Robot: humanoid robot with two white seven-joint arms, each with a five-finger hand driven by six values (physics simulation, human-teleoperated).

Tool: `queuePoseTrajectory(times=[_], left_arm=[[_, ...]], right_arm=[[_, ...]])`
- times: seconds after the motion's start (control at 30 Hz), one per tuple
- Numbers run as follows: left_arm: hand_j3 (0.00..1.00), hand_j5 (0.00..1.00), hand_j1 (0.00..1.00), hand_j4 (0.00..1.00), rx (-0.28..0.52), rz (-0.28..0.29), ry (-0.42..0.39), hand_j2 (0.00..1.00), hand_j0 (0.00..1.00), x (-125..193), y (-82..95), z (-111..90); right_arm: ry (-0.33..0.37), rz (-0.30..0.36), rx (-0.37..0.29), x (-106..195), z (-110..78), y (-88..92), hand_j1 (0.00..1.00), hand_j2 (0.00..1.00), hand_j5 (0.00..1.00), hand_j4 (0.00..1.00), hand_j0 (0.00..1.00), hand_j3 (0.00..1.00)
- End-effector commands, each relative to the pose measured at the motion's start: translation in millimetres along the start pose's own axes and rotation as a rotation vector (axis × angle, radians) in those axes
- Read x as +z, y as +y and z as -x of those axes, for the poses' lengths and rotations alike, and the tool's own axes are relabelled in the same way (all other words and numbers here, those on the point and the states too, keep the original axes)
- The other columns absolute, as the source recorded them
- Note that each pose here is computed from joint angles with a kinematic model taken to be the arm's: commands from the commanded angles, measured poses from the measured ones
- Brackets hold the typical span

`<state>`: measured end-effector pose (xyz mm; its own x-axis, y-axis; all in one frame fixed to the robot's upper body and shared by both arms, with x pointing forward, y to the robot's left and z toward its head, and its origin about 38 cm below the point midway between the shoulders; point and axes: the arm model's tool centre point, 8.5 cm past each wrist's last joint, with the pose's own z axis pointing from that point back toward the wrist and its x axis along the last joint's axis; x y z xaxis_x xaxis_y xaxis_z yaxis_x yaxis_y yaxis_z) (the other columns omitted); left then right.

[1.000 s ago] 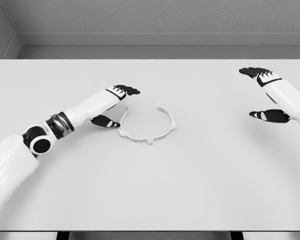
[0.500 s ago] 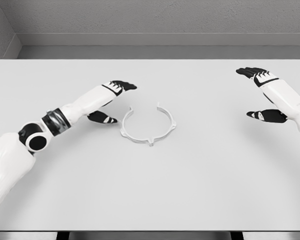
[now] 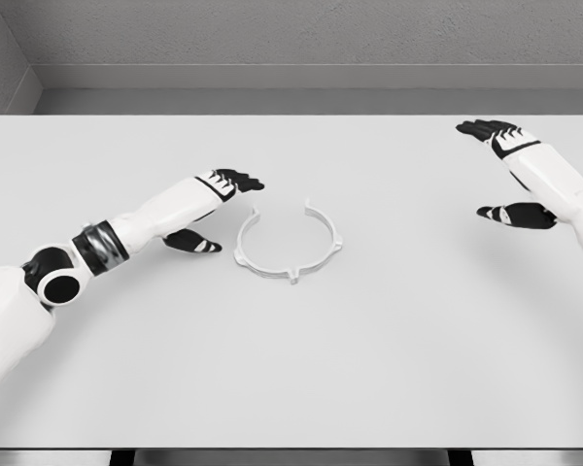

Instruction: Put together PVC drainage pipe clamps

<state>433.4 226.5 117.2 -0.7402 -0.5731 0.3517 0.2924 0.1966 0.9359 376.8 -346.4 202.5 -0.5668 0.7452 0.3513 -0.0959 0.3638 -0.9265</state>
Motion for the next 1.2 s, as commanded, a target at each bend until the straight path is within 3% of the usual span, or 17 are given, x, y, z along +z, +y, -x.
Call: queuePoseTrajectory(times=[0.0,1.17], left_arm=[[1.0,1.0,1.0,1.0,0.0,-0.007,-0.008,1.0,1.0,0,2.5,-2],[1.0,1.0,1.0,1.0,0.009,0.009,-0.041,1.0,1.0,-7,-10.0,-15]], right_arm=[[-0.015,-0.008,-0.012,-4,-3.4,4.3,1.0,1.0,1.0,1.0,1.0,1.0],[-0.017,-0.01,-0.013,-5,-3.6,4.8,1.0,1.0,1.0,1.0,1.0,1.0]])
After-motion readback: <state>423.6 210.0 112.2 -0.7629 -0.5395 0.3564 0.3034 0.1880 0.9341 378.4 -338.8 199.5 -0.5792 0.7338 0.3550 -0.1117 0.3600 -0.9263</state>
